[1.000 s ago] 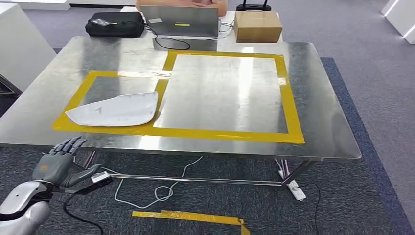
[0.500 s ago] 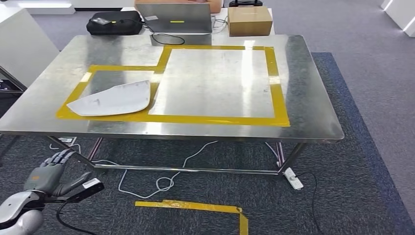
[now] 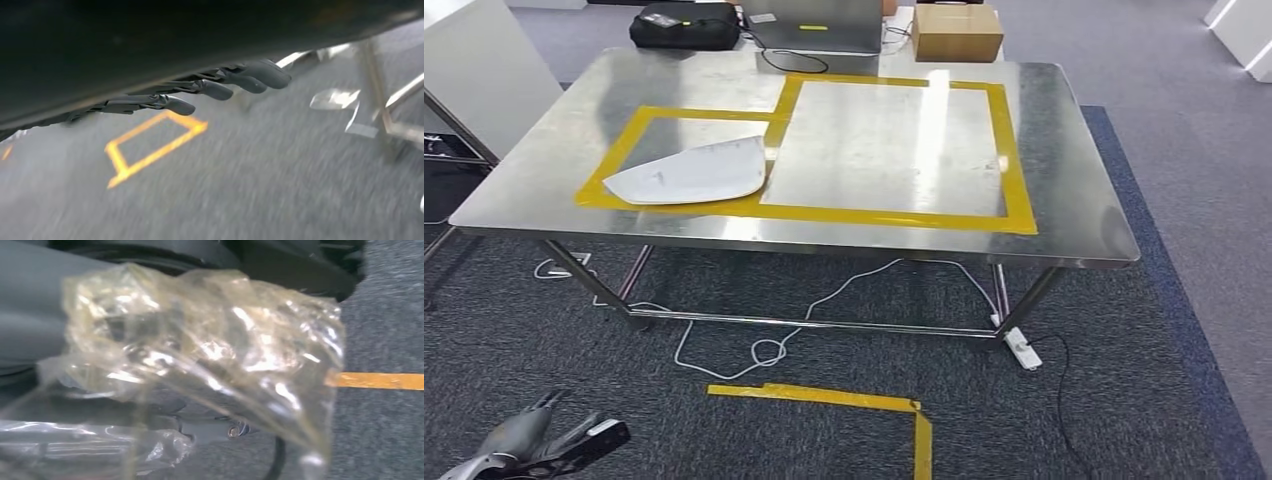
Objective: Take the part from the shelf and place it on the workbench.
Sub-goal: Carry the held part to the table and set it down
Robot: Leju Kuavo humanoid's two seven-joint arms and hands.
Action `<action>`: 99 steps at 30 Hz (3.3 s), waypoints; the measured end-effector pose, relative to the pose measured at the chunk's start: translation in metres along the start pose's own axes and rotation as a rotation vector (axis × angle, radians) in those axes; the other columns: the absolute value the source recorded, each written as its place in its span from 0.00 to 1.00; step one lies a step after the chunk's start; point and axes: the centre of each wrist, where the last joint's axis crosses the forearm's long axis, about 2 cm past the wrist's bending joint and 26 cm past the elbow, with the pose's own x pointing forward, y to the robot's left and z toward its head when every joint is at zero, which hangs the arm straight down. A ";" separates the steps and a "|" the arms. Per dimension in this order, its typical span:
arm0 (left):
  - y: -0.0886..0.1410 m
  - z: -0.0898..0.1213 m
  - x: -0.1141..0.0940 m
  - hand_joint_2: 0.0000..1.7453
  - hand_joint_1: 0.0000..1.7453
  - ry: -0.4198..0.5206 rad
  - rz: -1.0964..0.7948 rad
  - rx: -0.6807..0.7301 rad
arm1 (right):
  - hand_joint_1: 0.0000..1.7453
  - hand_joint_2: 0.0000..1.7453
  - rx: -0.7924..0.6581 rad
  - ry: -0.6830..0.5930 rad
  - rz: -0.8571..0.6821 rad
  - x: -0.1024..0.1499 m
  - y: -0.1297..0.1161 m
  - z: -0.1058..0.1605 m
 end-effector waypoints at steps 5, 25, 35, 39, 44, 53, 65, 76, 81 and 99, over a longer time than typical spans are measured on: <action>-0.034 0.012 -0.017 0.00 0.00 0.101 0.122 -0.101 | 0.00 0.00 -0.003 0.001 -0.008 -0.001 -0.002 0.000; -0.130 0.075 -0.017 0.00 0.00 0.363 0.443 -0.331 | 0.00 0.00 -0.013 0.038 -0.079 -0.007 -0.013 0.008; -0.148 0.088 0.000 0.00 0.00 0.395 0.504 -0.372 | 0.00 0.00 -0.045 0.038 -0.111 -0.008 -0.020 0.017; -0.149 0.089 0.002 0.00 0.00 0.414 0.533 -0.369 | 0.00 0.00 -0.055 0.023 -0.122 -0.004 -0.022 0.018; -0.151 0.091 0.000 0.00 0.00 0.432 0.549 -0.371 | 0.00 0.00 -0.059 0.024 -0.133 -0.004 -0.020 0.020; -0.150 0.089 0.001 0.00 0.00 0.429 0.571 -0.365 | 0.00 0.00 -0.068 0.017 -0.150 -0.003 -0.023 0.022; -0.152 0.092 0.004 0.00 0.00 0.426 0.574 -0.370 | 0.00 0.00 -0.084 0.026 -0.177 -0.007 -0.026 0.025; -0.154 0.095 0.002 0.00 0.00 0.431 0.574 -0.372 | 0.00 0.00 -0.088 0.019 -0.179 -0.006 -0.026 0.025; -0.153 0.093 0.003 0.00 0.00 0.426 0.574 -0.370 | 0.00 0.00 -0.089 0.018 -0.181 -0.005 -0.027 0.025; -0.154 0.093 0.006 0.00 0.00 0.419 0.578 -0.368 | 0.00 0.00 -0.094 0.022 -0.192 -0.007 -0.028 0.027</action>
